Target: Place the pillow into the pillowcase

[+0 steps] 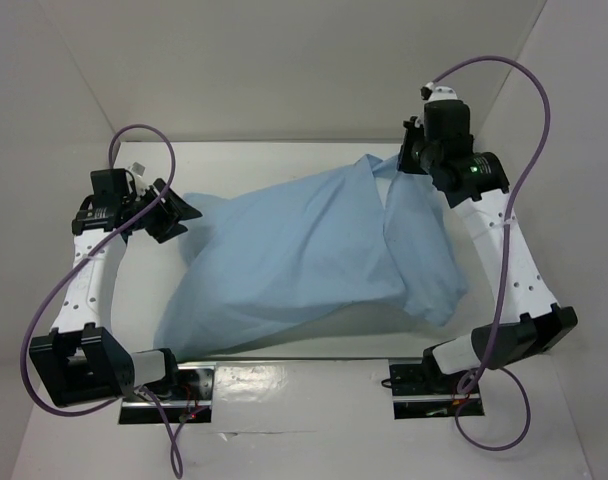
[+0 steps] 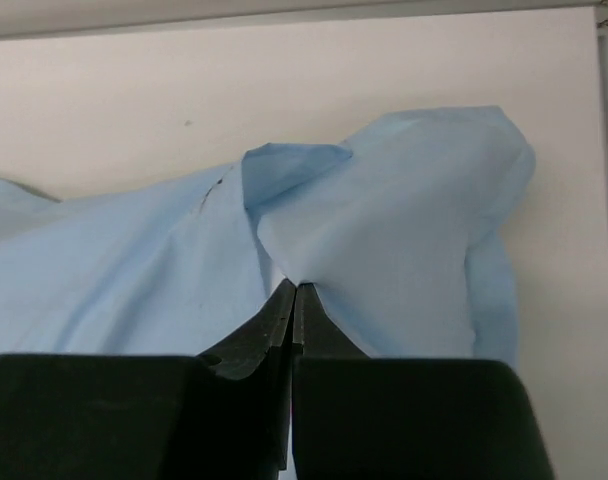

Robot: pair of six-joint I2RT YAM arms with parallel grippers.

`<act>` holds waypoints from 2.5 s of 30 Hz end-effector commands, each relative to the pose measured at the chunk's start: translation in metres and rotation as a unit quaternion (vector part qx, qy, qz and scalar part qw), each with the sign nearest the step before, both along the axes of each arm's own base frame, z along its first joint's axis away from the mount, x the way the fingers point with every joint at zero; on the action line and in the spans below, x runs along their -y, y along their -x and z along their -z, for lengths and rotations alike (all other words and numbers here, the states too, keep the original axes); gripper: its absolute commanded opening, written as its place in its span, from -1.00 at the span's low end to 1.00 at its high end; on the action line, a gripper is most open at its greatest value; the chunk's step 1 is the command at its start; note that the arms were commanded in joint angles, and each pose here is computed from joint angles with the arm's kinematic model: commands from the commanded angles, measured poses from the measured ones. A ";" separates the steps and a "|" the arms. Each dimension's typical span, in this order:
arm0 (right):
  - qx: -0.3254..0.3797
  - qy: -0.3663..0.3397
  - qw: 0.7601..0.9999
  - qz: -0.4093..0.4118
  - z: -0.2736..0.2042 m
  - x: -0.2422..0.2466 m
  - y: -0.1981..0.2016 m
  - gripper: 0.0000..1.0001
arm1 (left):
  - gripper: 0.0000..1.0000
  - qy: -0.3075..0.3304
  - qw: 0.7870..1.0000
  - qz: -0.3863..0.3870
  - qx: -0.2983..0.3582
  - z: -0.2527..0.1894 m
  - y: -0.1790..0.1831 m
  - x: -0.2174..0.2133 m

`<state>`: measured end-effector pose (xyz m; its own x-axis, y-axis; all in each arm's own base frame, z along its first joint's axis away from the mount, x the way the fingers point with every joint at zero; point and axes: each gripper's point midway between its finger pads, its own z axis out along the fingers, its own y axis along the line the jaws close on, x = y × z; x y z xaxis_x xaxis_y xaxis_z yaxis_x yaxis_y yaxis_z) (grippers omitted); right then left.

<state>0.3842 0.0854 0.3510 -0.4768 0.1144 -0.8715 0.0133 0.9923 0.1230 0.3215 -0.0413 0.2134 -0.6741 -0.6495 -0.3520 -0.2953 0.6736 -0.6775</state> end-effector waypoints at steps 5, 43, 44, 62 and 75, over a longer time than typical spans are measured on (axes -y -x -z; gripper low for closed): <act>-0.070 -0.001 0.998 -0.002 0.051 -0.004 -0.003 -0.46 | 0.37 -0.013 0.999 0.022 0.031 -0.012 -0.006 0.001; -0.078 -0.246 0.966 -0.032 0.167 -0.081 -0.042 -1.00 | -1.00 0.034 0.998 0.028 0.050 0.000 -0.100 0.015; -0.080 -0.243 0.966 -0.025 0.168 -0.080 -0.045 -1.00 | -1.00 0.022 0.998 0.029 0.052 -0.012 -0.104 0.012; 0.010 -0.174 0.983 0.064 0.049 -0.002 0.044 0.90 | 1.00 -0.133 0.959 -0.224 -0.112 0.054 0.028 -0.129; -0.097 -0.121 0.972 0.176 0.122 0.045 0.116 0.98 | 1.00 0.002 0.972 -0.216 -0.087 0.121 -0.005 -0.125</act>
<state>0.2902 0.0581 0.2384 -0.5251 0.4686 -0.7103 0.3144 0.8825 0.3498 0.2868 0.0763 0.0675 -0.4175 -0.8924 -0.1712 -0.7640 0.4467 -0.4655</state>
